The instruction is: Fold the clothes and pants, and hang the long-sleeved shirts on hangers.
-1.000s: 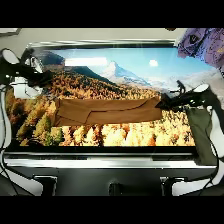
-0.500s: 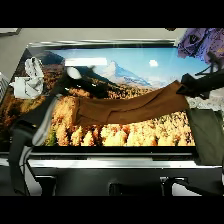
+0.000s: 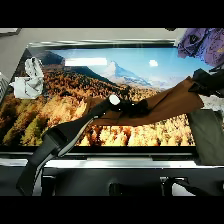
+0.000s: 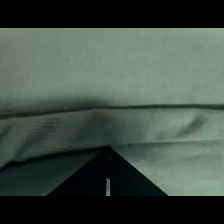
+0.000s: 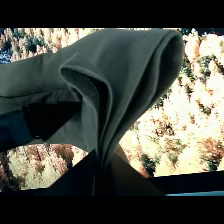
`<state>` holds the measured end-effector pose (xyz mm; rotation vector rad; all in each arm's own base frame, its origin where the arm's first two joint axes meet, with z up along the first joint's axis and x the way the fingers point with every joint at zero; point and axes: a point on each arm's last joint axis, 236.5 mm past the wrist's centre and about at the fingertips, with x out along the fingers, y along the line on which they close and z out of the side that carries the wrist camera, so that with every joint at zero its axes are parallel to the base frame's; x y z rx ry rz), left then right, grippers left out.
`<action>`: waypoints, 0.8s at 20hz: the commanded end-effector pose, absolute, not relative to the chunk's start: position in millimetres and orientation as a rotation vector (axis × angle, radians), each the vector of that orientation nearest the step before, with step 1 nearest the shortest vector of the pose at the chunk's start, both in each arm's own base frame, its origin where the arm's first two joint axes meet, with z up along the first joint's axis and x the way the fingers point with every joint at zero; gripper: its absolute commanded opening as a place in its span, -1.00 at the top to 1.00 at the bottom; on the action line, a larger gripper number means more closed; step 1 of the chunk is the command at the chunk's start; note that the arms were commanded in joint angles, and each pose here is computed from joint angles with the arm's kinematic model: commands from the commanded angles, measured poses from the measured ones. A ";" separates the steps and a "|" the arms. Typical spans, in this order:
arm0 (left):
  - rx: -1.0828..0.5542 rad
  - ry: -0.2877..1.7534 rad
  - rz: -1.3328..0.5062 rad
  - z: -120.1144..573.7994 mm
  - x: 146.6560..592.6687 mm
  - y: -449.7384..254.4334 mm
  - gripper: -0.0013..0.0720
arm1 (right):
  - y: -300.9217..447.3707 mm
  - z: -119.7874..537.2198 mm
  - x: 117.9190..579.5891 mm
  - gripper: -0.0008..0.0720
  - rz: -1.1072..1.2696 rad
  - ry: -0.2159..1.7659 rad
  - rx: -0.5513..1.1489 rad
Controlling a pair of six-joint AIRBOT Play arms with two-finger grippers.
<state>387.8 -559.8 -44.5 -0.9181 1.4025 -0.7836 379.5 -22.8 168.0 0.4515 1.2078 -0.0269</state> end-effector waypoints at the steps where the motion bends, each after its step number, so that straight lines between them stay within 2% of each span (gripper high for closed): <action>1: -1.045 1.380 -0.751 -45.7 386.0 -582.2 0.93 | -24.4 172.7 383.9 0.91 -0.038 1.180 0.457; 4: -1.049 1.383 -0.751 -33.3 409.4 -555.4 0.93 | -22.0 175.6 389.1 0.91 -0.031 1.157 0.475; 6: -0.945 1.398 -0.762 -20.7 428.3 -510.5 0.93 | -10.9 179.6 393.4 0.91 -0.008 1.142 0.518; 8: -0.763 1.409 -0.688 -9.0 449.6 -438.5 0.93 | 5.9 184.6 400.6 0.91 0.010 1.121 0.569; 10: -0.559 1.373 -0.536 14.6 475.9 -336.6 0.93 | 36.5 188.5 408.3 0.91 0.030 1.107 0.606; 12: -0.435 1.301 -0.413 51.1 493.6 -243.0 0.93 | 79.2 193.1 419.0 0.91 0.071 1.082 0.642; 14: -0.405 1.231 -0.326 87.2 501.5 -169.1 0.93 | 127.0 188.1 428.6 0.91 0.106 1.078 0.660; 16: -0.443 1.188 -0.250 113.2 501.5 -112.8 0.92 | 178.5 172.3 434.4 0.91 0.143 1.101 0.664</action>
